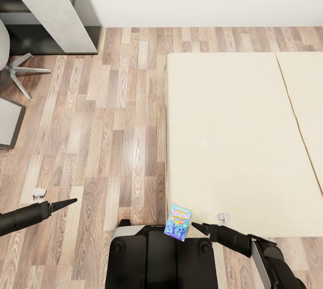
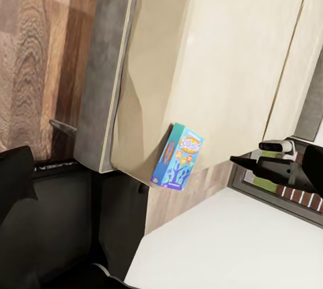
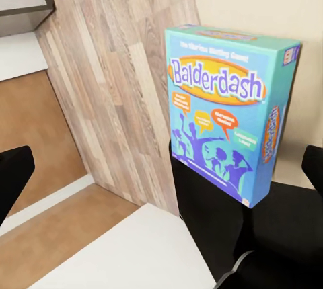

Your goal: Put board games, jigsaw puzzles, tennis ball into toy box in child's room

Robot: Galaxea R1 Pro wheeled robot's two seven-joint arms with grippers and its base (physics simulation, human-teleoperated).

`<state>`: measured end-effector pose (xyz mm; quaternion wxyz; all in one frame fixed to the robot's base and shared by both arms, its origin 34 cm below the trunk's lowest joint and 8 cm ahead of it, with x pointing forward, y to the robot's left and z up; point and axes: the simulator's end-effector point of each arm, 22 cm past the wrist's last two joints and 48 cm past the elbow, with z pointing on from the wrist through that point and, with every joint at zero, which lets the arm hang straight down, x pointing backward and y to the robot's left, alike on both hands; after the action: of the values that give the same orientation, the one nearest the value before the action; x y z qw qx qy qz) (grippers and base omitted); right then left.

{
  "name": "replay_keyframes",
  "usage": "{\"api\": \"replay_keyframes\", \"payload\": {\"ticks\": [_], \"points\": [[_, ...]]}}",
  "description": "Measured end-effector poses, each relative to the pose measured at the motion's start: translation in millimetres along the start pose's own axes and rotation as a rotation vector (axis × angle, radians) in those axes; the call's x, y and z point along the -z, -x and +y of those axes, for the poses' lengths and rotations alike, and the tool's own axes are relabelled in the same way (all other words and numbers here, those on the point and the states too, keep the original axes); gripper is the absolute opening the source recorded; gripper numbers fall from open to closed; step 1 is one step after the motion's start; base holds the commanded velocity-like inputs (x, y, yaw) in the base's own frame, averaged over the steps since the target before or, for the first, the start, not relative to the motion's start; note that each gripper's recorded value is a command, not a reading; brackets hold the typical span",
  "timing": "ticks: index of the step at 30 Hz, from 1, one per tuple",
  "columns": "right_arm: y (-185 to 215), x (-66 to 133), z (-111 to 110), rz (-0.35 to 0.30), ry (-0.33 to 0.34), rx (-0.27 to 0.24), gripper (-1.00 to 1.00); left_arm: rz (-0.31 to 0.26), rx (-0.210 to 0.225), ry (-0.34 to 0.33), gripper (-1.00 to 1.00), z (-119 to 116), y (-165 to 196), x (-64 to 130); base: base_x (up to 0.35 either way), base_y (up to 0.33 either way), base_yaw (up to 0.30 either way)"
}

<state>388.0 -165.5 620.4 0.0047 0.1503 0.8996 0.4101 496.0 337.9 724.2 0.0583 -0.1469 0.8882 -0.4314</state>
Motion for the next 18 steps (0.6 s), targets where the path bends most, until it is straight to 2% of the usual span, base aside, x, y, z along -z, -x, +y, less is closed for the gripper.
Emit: {"api": "replay_keyframes", "payload": {"ticks": [18], "points": [[2.2,1.1,0.9,-0.005,-0.001,0.006,1.00,-0.001,-0.002,-0.001,1.00,-1.0,0.3,-0.1,0.000,0.000,0.000]]}}
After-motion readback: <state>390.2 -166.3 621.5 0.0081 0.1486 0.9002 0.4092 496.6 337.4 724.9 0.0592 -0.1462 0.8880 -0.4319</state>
